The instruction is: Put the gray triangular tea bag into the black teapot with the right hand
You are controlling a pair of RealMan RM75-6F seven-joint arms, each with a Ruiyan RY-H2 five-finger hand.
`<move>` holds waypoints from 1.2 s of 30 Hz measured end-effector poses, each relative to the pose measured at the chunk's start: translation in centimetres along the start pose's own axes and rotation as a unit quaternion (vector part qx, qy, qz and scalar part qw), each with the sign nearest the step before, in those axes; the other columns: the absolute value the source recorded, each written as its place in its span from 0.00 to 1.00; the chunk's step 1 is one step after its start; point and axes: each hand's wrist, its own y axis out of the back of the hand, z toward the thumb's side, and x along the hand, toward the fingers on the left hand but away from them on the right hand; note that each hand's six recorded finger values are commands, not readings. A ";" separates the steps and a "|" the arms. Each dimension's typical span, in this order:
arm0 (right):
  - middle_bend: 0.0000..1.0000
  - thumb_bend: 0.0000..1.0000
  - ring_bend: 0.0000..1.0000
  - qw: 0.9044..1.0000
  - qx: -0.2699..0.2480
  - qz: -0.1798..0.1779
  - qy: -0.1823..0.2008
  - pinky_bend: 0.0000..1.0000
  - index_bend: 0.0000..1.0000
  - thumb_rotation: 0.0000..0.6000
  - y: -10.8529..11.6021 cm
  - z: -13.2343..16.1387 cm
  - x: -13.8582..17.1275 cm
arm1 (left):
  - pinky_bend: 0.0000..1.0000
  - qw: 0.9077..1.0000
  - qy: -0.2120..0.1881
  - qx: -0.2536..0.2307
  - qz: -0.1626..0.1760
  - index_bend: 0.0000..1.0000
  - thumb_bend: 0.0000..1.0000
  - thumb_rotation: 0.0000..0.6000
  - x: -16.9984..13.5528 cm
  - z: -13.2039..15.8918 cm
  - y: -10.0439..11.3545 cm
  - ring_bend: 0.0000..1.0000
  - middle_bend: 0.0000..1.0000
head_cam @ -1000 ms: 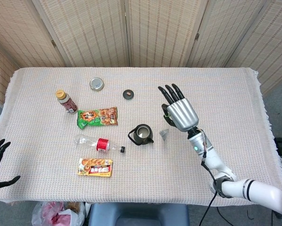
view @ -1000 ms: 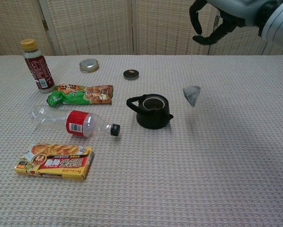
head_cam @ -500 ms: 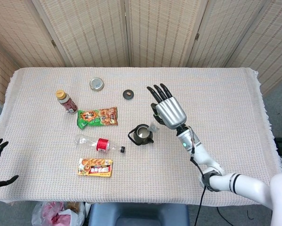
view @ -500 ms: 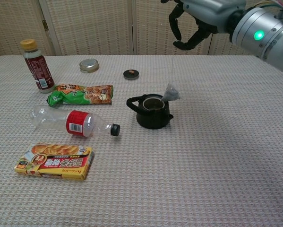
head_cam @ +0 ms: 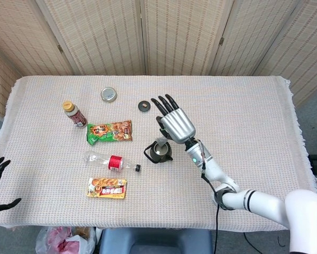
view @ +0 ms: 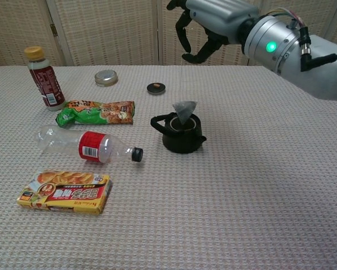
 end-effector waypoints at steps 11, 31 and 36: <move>0.07 0.29 0.00 1.000 0.003 0.003 0.016 0.00 0.67 1.00 -0.5 1.1 0.6 | 0.07 1.000 -0.002 0.000 0.002 0.00 0.13 1.00 -0.2 0.1 0.1 0.00 0.00; 0.07 0.28 0.00 0.998 0.001 0.031 0.045 0.00 0.67 1.00 -3.0 2.6 1.9 | 0.07 1.000 -0.006 -0.004 0.002 0.00 0.13 1.00 -0.2 0.2 0.1 0.00 0.00; 0.07 0.28 0.00 0.999 0.003 0.036 0.012 0.00 0.67 1.00 -3.8 0.0 2.4 | 0.07 1.000 -0.008 -0.002 -0.001 0.00 0.13 1.00 -0.2 0.3 -0.1 0.00 0.00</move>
